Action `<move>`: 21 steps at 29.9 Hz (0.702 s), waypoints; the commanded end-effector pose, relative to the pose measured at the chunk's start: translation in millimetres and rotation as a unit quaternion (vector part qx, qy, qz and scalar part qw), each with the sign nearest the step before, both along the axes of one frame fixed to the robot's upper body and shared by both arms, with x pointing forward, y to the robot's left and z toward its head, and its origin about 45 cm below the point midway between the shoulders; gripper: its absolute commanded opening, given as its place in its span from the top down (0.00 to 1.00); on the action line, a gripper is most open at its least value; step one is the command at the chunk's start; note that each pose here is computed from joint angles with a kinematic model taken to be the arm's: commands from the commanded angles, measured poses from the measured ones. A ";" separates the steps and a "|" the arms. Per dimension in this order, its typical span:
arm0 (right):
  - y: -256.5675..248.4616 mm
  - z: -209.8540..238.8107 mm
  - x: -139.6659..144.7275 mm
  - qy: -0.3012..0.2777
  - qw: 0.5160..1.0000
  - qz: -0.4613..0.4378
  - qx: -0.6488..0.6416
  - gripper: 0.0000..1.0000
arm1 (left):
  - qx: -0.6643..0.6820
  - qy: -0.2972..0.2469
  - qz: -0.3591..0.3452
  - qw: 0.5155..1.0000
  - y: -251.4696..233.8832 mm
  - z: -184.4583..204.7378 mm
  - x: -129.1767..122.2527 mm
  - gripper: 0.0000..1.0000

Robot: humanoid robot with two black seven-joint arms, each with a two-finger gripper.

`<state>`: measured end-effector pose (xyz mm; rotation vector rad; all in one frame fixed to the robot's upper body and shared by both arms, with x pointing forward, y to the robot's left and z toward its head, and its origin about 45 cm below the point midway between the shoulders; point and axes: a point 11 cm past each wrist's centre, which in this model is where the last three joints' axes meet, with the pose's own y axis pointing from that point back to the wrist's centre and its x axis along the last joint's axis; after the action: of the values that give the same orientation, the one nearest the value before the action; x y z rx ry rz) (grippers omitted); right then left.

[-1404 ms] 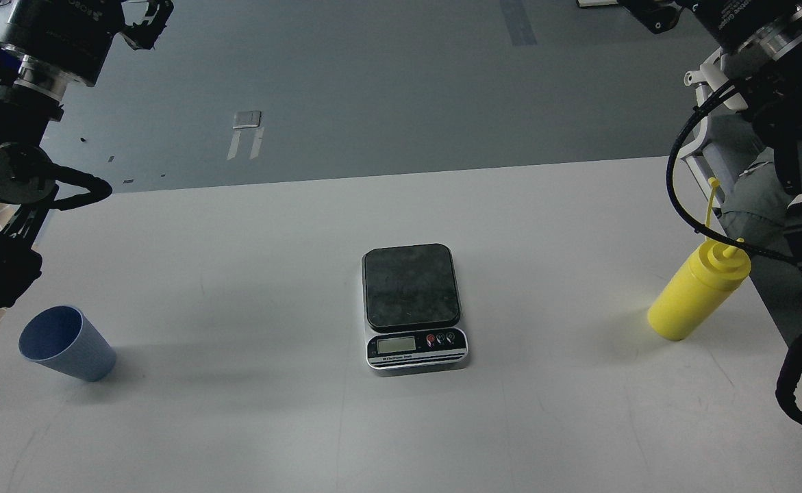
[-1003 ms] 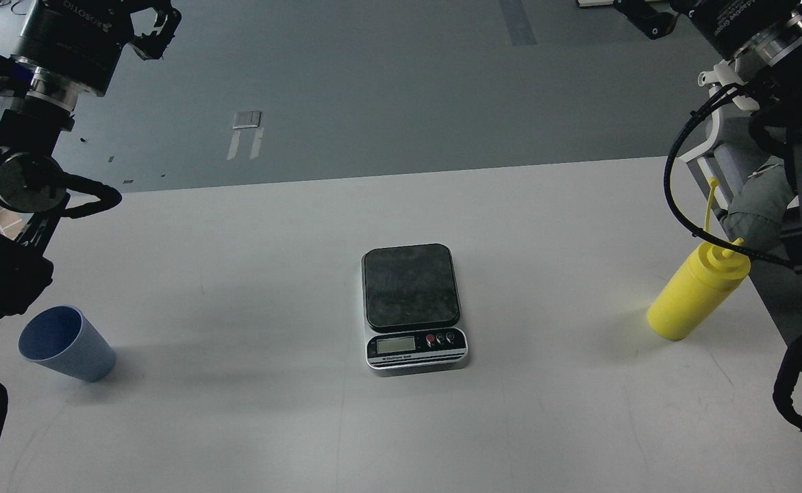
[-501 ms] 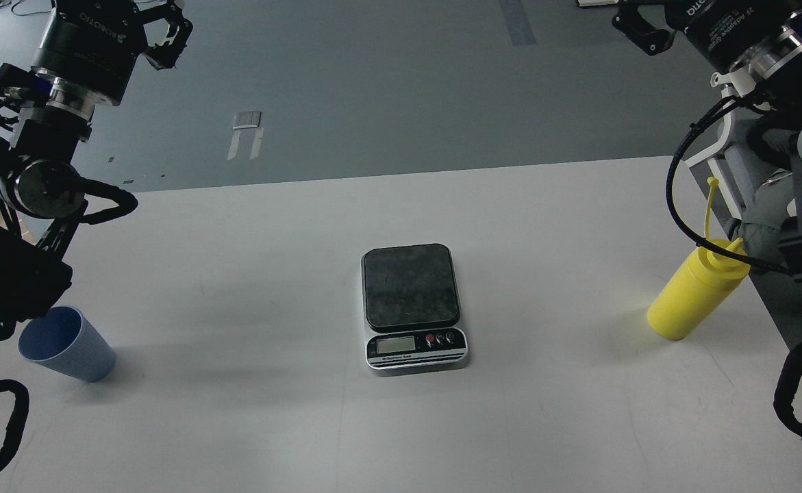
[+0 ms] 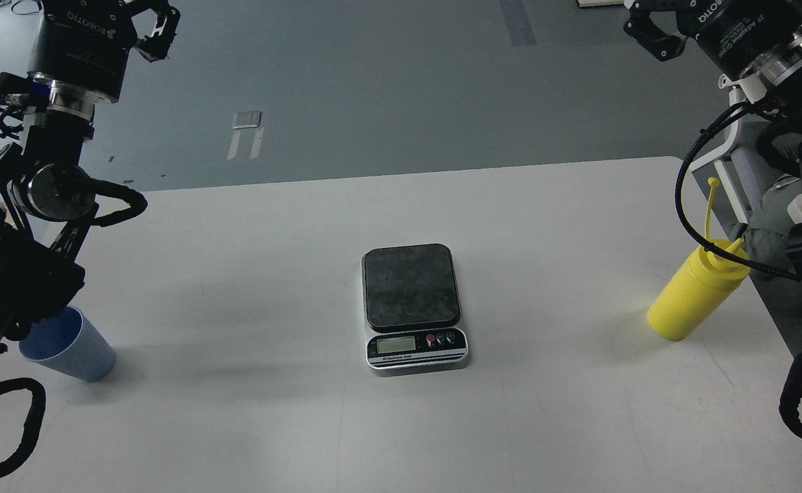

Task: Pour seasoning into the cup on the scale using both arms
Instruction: 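Raise the left arm and move the left gripper toward the blue cup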

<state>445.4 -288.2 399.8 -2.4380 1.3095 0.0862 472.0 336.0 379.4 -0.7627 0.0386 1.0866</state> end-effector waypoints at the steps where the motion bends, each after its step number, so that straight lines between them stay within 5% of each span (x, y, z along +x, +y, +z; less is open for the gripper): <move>1: 3.1 0.5 -0.1 -0.001 1.000 0.003 0.003 0.00 | 0.007 0.000 -0.001 1.000 -0.3 0.9 0.5 0.02; 21: 2.2 0.4 -0.1 -0.002 1.000 0.000 -0.005 0.00 | 0.262 -0.030 -0.003 0.965 -11.0 3.7 -4.8 0.02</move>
<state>445.4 -288.4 399.9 -2.4454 1.3196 0.0736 467.3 334.4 384.1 -0.3743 -0.2461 1.0345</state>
